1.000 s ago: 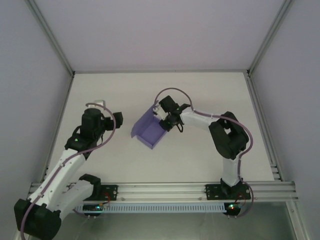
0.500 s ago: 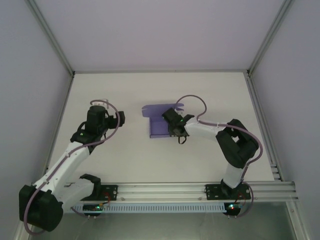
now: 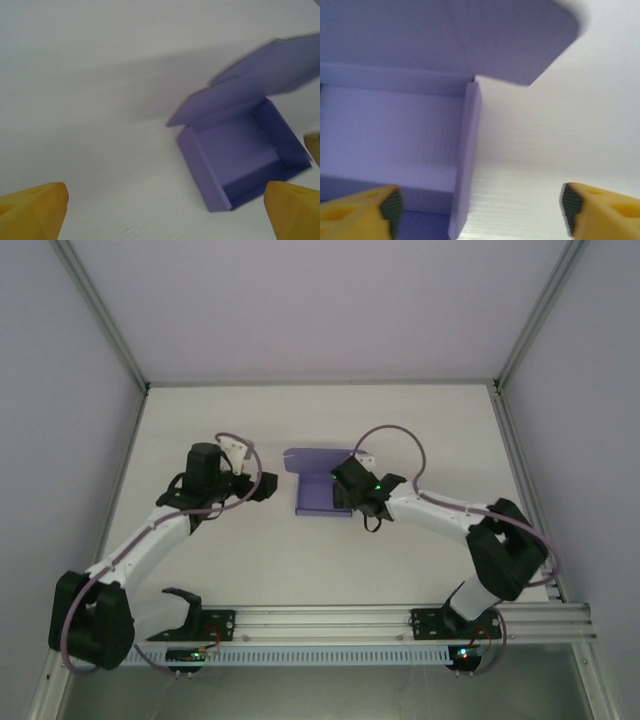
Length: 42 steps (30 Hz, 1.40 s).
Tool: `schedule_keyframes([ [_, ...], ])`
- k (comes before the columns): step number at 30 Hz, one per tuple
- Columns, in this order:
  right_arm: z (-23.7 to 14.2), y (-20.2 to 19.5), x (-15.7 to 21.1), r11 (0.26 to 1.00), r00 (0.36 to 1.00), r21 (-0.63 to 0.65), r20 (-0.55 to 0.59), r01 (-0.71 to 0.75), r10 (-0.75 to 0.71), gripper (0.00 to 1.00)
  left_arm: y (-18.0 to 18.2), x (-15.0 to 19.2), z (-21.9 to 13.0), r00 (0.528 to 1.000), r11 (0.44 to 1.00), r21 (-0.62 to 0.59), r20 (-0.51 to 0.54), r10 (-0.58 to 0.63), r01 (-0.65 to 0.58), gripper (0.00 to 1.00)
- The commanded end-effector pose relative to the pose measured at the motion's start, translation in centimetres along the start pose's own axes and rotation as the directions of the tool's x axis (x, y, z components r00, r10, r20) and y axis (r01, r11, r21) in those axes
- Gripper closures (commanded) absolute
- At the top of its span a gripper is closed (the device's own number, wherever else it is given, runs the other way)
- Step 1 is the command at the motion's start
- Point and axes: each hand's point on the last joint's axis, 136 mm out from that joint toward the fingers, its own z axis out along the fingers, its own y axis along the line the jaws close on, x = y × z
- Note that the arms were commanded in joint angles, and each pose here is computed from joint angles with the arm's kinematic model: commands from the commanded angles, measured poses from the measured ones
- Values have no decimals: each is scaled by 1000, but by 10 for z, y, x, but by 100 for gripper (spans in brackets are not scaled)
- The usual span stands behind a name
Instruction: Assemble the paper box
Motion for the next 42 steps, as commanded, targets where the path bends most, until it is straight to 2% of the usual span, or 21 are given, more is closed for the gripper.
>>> schedule_keyframes([
  [1, -16, -12, -30, 973, 966, -4, 121, 232, -230, 1, -37, -31, 1, 985, 964, 205, 57, 163, -172, 0],
  [2, -18, -13, -37, 963, 954, -21, 145, 268, -262, 1, -41, -33, 4, 983, 955, 233, 50, 175, -182, 0],
  [4, -22, -3, -46, 920, 921, -137, 193, 366, -338, 1, -46, -31, 11, 975, 935, 281, 24, 219, -217, 0],
  [7, -30, 7, -64, 860, 901, -292, 248, 419, -355, 1, -39, -28, 26, 963, 928, 281, -42, 265, -243, 0],
  [10, -33, 10, -79, 793, 889, -409, 276, 453, -366, 1, -39, -24, 37, 946, 912, 324, -117, 302, -251, 6],
  [13, -32, 11, -85, 740, 866, -449, 281, 500, -415, 4, -38, -22, 49, 924, 896, 348, -163, 347, -275, 16],
  [17, -22, 11, -84, 700, 837, -460, 269, 546, -476, 11, -35, -19, 62, 888, 880, 359, -222, 403, -310, 33],
  [19, -15, 9, -82, 700, 834, -459, 236, 547, -498, 21, -34, -17, 68, 870, 872, 359, -241, 431, -332, 40],
  [22, -8, 7, -85, 697, 830, -464, 195, 547, -522, 28, -33, -13, 75, 843, 866, 350, -277, 461, -358, 56],
  [26, 0, 4, -82, 702, 827, -458, 154, 545, -541, 36, -31, -9, 81, 818, 858, 331, -303, 490, -392, 69],
  [28, 5, 0, -80, 713, 826, -442, 132, 544, -548, 45, -29, -7, 83, 812, 860, 316, -312, 494, -401, 77],
  [29, 6, -1, -79, 716, 825, -436, 127, 546, -551, 51, -30, -7, 83, 810, 859, 314, -314, 495, -403, 78],
  [32, 8, -5, -77, 724, 822, -417, 116, 550, -557, 65, -31, -7, 84, 809, 858, 308, -311, 498, -410, 83],
  [35, 8, -6, -80, 731, 818, -391, 120, 560, -562, 79, -29, -11, 87, 812, 868, 271, -318, 489, -416, 100],
  [38, 9, -9, -84, 747, 813, -342, 111, 571, -571, 89, -27, -26, 90, 841, 889, 209, -291, 455, -408, 100],
  [42, 7, -14, -109, 840, 861, -190, 139, 508, -490, 92, -25, -50, 90, 895, 928, 111, -247, 372, -355, 100],
])
